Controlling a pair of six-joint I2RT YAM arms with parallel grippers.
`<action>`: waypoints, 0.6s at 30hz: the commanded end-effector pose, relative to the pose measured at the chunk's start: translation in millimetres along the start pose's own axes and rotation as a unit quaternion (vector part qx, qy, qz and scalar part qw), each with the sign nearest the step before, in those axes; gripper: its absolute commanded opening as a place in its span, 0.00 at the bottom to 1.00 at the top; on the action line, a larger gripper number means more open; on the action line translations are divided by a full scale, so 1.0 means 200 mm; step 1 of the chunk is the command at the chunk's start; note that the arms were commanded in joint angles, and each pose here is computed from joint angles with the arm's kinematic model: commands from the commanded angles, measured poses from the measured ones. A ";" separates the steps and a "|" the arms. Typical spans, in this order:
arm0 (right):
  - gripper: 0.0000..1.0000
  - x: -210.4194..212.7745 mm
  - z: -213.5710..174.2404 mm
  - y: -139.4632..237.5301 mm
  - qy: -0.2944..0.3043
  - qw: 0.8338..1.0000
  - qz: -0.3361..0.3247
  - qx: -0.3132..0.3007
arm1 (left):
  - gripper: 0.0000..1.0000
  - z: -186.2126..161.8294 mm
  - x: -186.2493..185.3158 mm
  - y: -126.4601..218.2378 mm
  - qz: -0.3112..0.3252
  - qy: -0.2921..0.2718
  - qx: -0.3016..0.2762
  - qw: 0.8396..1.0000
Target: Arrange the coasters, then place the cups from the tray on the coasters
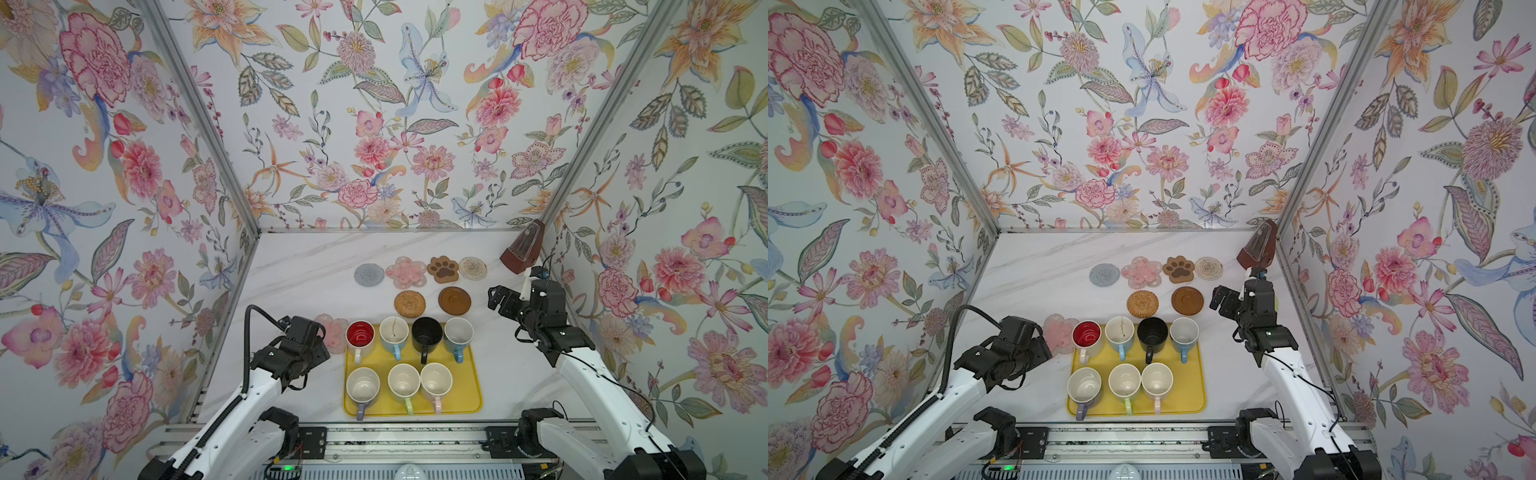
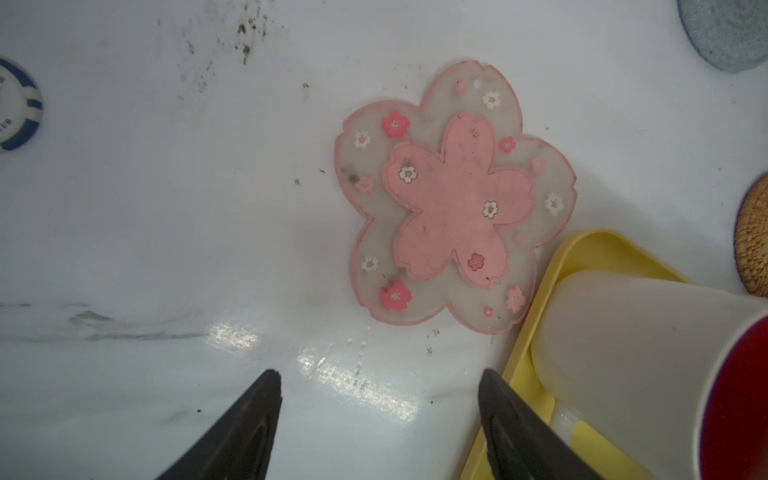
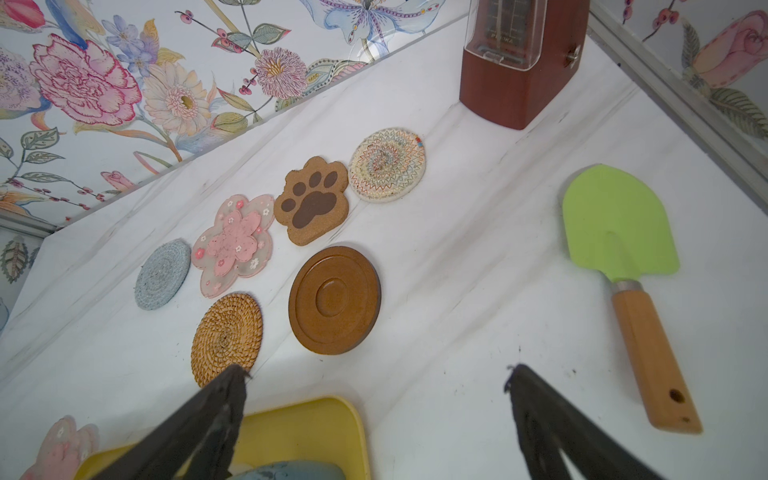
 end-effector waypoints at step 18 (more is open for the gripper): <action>0.99 0.01 0.02 0.00 -0.015 1.000 0.011 -0.012 | 0.69 -0.08 0.01 -0.11 0.030 -0.045 0.036 0.998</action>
Point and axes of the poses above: each gripper's point midway between its finger pads, its own y axis back along the fingers, its own x axis along the line the jaws close on, z = x × y, the point moved 9 cm from there along y, back along the fingers, and after that the axes turned 15 degrees about y, right-handed, at the moved point
